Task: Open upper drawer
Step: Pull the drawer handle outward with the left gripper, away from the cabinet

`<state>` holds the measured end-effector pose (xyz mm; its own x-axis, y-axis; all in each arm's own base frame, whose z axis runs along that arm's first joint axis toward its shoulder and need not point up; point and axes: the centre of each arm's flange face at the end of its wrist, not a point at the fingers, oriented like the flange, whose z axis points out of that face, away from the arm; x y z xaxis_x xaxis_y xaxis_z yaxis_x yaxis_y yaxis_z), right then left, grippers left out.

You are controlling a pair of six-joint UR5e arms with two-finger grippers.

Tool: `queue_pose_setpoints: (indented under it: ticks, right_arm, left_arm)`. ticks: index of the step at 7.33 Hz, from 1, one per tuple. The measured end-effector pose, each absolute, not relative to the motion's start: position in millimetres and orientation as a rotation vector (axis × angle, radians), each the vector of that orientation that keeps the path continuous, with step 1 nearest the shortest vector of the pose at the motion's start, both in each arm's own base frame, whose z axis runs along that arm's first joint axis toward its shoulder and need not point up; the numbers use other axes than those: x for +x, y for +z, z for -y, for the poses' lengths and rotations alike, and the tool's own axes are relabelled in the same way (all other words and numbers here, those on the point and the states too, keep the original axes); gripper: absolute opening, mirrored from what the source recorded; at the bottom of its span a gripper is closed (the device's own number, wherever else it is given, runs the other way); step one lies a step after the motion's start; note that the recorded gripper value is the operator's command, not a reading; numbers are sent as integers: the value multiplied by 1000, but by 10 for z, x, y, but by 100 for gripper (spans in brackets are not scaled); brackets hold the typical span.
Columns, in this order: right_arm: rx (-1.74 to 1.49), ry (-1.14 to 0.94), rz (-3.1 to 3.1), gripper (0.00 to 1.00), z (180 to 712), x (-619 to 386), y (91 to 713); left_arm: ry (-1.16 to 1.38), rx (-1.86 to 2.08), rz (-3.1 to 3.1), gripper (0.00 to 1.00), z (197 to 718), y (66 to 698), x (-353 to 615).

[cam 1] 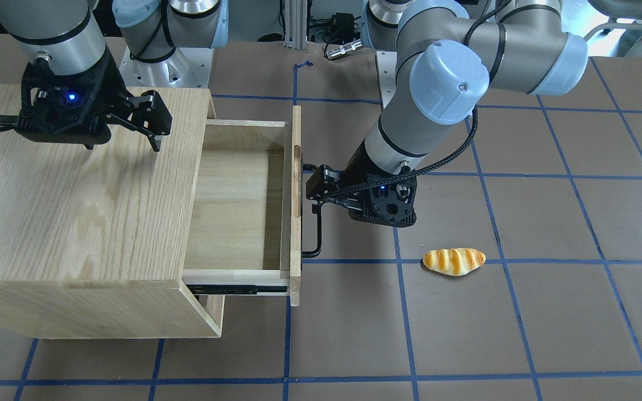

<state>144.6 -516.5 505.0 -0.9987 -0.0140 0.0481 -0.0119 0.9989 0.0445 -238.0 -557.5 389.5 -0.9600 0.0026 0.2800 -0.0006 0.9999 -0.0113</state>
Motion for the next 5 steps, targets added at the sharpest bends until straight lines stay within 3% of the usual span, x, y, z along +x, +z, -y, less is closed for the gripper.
queue_pose_setpoints:
  ticks: [5]
  right_arm:
    - [21,-69,3092,100,5165,1447,5048]
  left_arm:
    - [-22,28,2880,100,5562,3846,-2054]
